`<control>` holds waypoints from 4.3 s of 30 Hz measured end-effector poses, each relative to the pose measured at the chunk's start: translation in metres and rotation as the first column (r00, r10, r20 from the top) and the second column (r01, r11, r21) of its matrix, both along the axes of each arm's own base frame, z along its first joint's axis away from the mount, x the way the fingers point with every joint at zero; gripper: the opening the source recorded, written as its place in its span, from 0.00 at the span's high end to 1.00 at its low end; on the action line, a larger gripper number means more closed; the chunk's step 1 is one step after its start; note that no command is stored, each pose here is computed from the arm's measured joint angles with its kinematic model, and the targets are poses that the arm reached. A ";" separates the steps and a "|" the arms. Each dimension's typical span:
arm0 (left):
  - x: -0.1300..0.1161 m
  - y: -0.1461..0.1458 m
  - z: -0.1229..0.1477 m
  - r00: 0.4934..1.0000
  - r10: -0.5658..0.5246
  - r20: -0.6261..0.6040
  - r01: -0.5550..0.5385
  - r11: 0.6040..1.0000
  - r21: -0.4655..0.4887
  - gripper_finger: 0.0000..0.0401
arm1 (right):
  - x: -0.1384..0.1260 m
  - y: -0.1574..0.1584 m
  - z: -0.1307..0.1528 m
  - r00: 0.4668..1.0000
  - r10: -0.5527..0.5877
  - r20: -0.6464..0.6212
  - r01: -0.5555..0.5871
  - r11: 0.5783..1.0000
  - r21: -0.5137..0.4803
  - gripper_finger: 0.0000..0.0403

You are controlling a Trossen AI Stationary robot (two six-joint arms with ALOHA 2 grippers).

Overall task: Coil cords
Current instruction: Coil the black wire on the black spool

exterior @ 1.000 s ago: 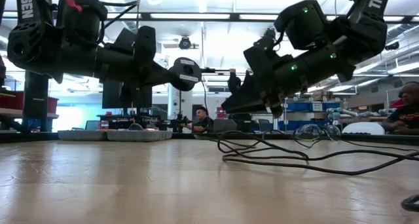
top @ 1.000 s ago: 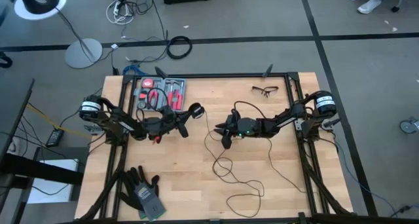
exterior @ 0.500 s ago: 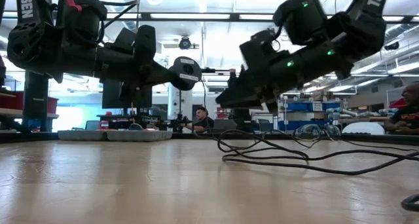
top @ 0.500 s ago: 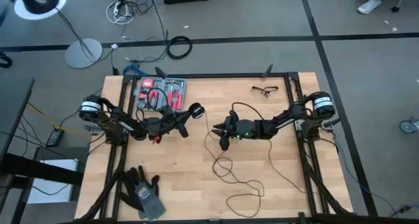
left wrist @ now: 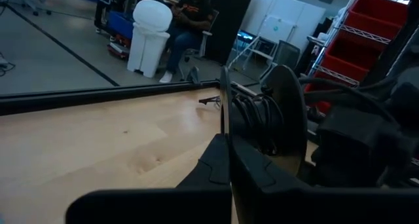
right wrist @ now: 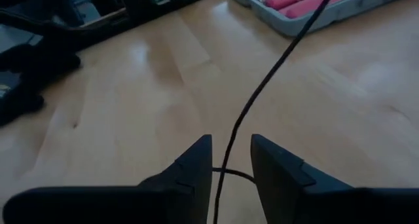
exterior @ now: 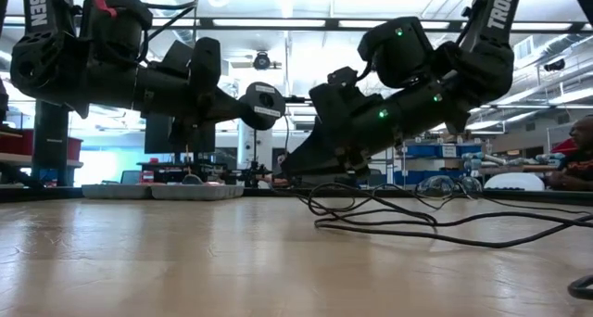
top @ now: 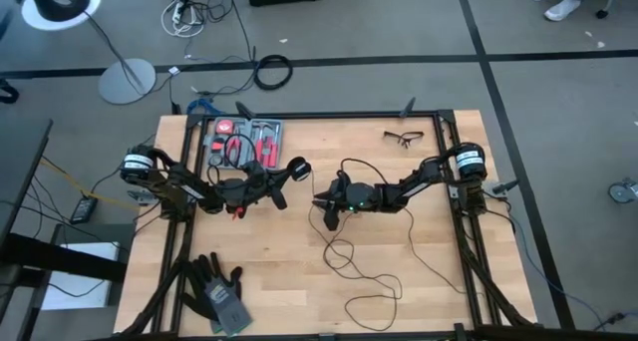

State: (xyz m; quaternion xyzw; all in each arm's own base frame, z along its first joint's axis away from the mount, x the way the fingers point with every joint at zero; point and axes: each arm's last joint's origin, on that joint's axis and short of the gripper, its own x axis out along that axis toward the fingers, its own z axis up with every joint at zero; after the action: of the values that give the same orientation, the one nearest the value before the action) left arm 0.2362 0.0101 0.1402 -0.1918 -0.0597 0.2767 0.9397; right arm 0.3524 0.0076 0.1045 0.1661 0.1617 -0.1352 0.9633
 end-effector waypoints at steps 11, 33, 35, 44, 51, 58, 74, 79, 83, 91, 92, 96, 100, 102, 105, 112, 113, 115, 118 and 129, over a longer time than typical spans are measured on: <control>0.001 0.000 0.003 1.000 0.000 0.025 0.000 1.000 0.000 1.00 | 0.006 0.001 0.004 1.000 0.018 0.001 -0.018 1.000 -0.002 0.98; 0.001 -0.001 -0.014 0.992 -0.045 -0.119 0.038 0.997 -0.062 1.00 | 0.068 -0.017 0.063 0.969 0.242 -0.049 -0.246 0.966 -0.077 1.00; 0.002 -0.001 -0.012 0.994 -0.045 -0.100 0.039 0.997 -0.065 1.00 | 0.068 -0.021 0.063 0.967 0.251 -0.047 -0.254 0.965 -0.063 1.00; 0.002 -0.001 -0.005 0.999 -0.032 -0.018 0.031 0.998 -0.063 1.00 | 0.069 -0.014 0.064 0.963 0.267 -0.026 -0.268 0.959 -0.095 1.00; 0.002 -0.001 -0.002 0.999 -0.023 0.025 0.026 0.996 -0.085 1.00 | 0.069 -0.004 0.063 0.969 0.242 -0.049 -0.247 0.958 -0.146 1.00; 0.002 0.000 0.005 0.995 -0.001 0.102 0.010 0.996 -0.088 1.00 | 0.066 0.008 0.054 0.955 0.268 -0.124 -0.284 0.950 -0.128 1.00; 0.003 -0.001 -0.007 0.998 -0.038 -0.055 0.035 0.998 -0.054 1.00 | 0.068 0.000 0.059 0.968 0.241 -0.073 -0.250 0.956 -0.155 1.00; 0.002 -0.001 -0.012 0.992 -0.039 -0.118 0.033 0.998 -0.046 1.00 | 0.064 -0.006 0.067 0.972 0.217 -0.090 -0.228 0.964 -0.134 1.00; 0.001 -0.001 -0.016 0.987 -0.039 -0.154 0.032 0.998 -0.046 1.00 | 0.060 -0.011 0.078 0.977 0.189 -0.101 -0.203 0.968 -0.147 1.00; 0.002 -0.003 -0.018 0.981 -0.086 -0.174 0.077 0.995 -0.055 1.00 | 0.049 -0.025 0.097 0.980 0.154 -0.123 -0.171 0.975 -0.144 1.00; 0.002 -0.003 -0.018 0.980 -0.089 -0.178 0.080 0.995 -0.057 1.00 | 0.049 -0.026 0.100 0.982 0.151 -0.116 -0.168 0.975 -0.145 1.00; 0.002 -0.003 -0.018 0.981 -0.089 -0.173 0.080 0.995 -0.057 1.00 | 0.046 -0.026 0.106 0.979 0.171 -0.114 -0.185 0.975 -0.125 1.00; 0.002 -0.003 -0.017 0.983 -0.087 -0.159 0.079 0.995 -0.056 1.00 | 0.040 -0.023 0.101 0.963 0.180 -0.199 -0.203 0.974 -0.101 1.00; 0.002 -0.002 -0.015 0.987 -0.069 -0.147 0.062 0.997 -0.053 1.00 | 0.037 -0.021 0.095 0.951 0.176 -0.256 -0.200 0.977 -0.070 1.00; 0.001 -0.002 -0.014 0.991 -0.048 -0.122 0.042 0.998 -0.049 1.00 | 0.034 -0.013 0.090 0.938 0.173 -0.302 -0.200 0.978 -0.061 1.00; -0.016 0.000 -0.007 0.999 -0.020 0.027 0.021 0.999 -0.044 1.00 | 0.016 0.009 0.059 0.951 0.129 -0.281 -0.163 0.982 -0.100 1.00; -0.019 0.000 -0.007 0.999 -0.020 0.045 0.022 0.999 -0.045 1.00 | 0.012 0.010 0.054 0.959 0.131 -0.250 -0.161 0.981 -0.105 1.00; -0.024 0.000 -0.007 0.998 -0.020 0.061 0.022 0.999 -0.046 1.00 | 0.007 0.011 0.045 0.979 0.132 -0.155 -0.150 0.982 -0.116 1.00; -0.024 0.000 -0.005 0.997 -0.020 0.081 0.023 0.999 -0.047 1.00 | 0.003 0.010 0.035 0.991 0.129 -0.039 -0.133 0.984 -0.122 0.98; -0.020 0.000 -0.003 0.995 -0.021 0.094 0.025 0.999 -0.043 1.00 | -0.003 -0.003 0.027 0.991 0.094 -0.100 -0.095 0.995 -0.012 0.75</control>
State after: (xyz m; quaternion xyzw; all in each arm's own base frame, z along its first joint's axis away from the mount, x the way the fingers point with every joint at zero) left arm 0.2157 0.0098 0.1376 -0.2261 -0.0953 0.2579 0.9345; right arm 0.3497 0.0049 0.1313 0.1434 0.2158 -0.0989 0.9608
